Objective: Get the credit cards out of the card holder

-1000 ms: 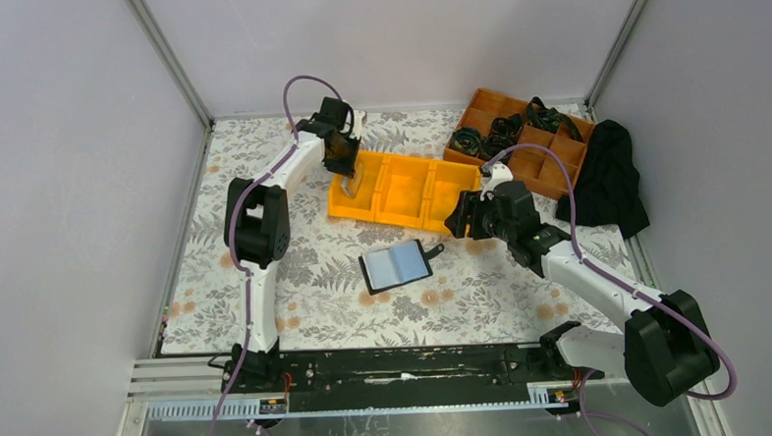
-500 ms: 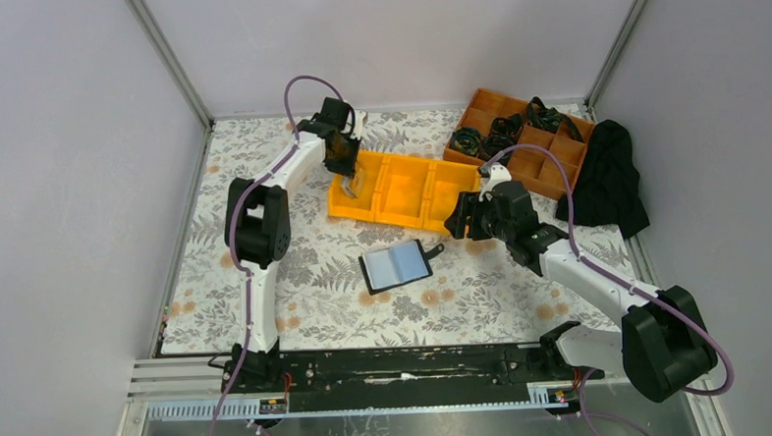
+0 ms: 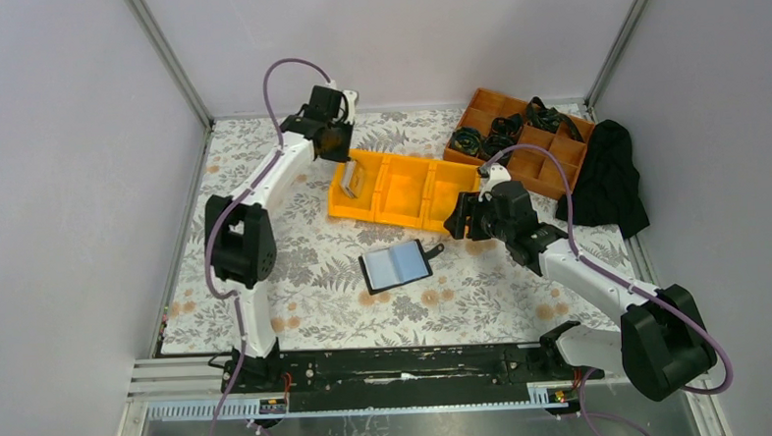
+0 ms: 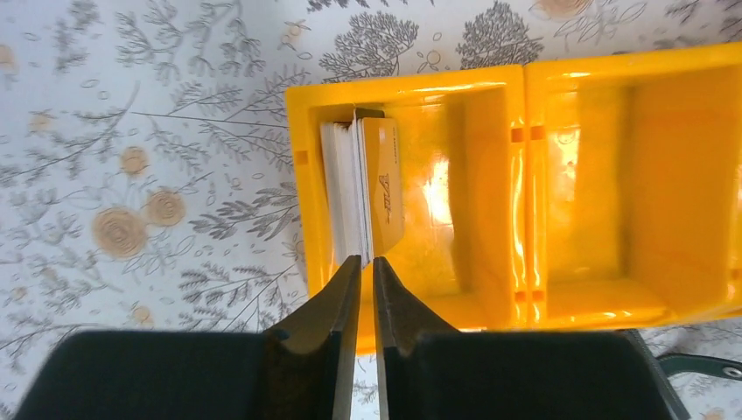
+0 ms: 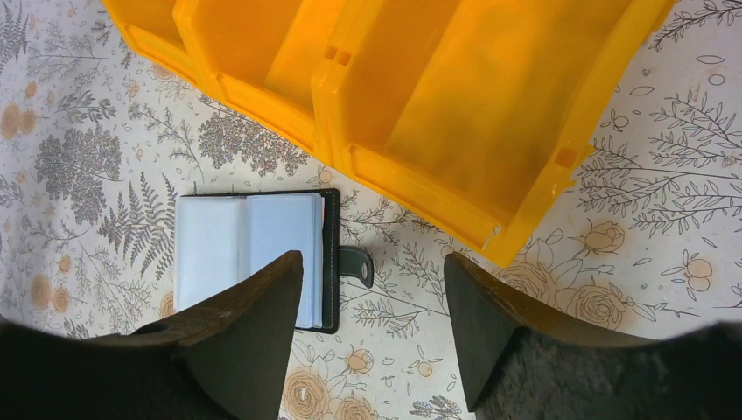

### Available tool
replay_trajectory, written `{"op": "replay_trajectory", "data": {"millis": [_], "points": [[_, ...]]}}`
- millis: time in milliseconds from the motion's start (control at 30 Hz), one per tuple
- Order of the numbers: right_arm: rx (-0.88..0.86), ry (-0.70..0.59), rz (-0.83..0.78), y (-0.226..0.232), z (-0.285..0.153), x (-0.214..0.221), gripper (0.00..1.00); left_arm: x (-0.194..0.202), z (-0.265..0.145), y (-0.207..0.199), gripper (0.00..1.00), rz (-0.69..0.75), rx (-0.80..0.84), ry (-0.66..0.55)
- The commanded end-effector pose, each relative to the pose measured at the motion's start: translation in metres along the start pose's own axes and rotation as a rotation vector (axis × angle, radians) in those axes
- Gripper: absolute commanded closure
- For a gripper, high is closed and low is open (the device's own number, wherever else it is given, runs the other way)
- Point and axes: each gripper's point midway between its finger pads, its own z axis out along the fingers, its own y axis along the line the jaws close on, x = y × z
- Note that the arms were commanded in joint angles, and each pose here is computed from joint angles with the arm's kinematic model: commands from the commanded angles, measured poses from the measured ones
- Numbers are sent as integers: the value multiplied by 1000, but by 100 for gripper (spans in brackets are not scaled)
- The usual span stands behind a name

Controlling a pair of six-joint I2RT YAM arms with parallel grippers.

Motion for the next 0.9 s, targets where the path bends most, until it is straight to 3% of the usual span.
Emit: {"op": "replay_trajectory", "data": {"millis": [0,67,133,200,367,467,567,700,767,833,867], "points": [[-32,-42,-23,9,1,-14,32,-37,-38,1,84,-67,-40,-175],[-39,-35,-23,10,1,-13,32,-37,-53,-2,85,-96,-27,-229],[-54,-19,-23,13,2,-10,33,-39,-72,-10,98,-112,1,-302],[-81,1,-22,17,4,-6,38,-39,-89,-25,100,-129,64,-358],[-171,63,-11,32,10,6,82,-1,-103,-92,100,-99,216,-353],[-180,92,-31,38,11,13,97,53,-103,-140,100,-59,316,-324],[-177,116,-57,41,13,20,100,108,-96,-167,100,-17,386,-293],[-160,138,-69,41,15,30,100,165,-74,-137,100,-12,228,-231],[-148,142,-77,41,16,34,100,169,-82,-125,96,-38,186,-278],[-127,143,-85,38,18,37,99,158,-104,-121,89,-82,192,-400],[-115,142,-87,36,19,38,94,148,-118,-120,85,-109,214,-486]]}}
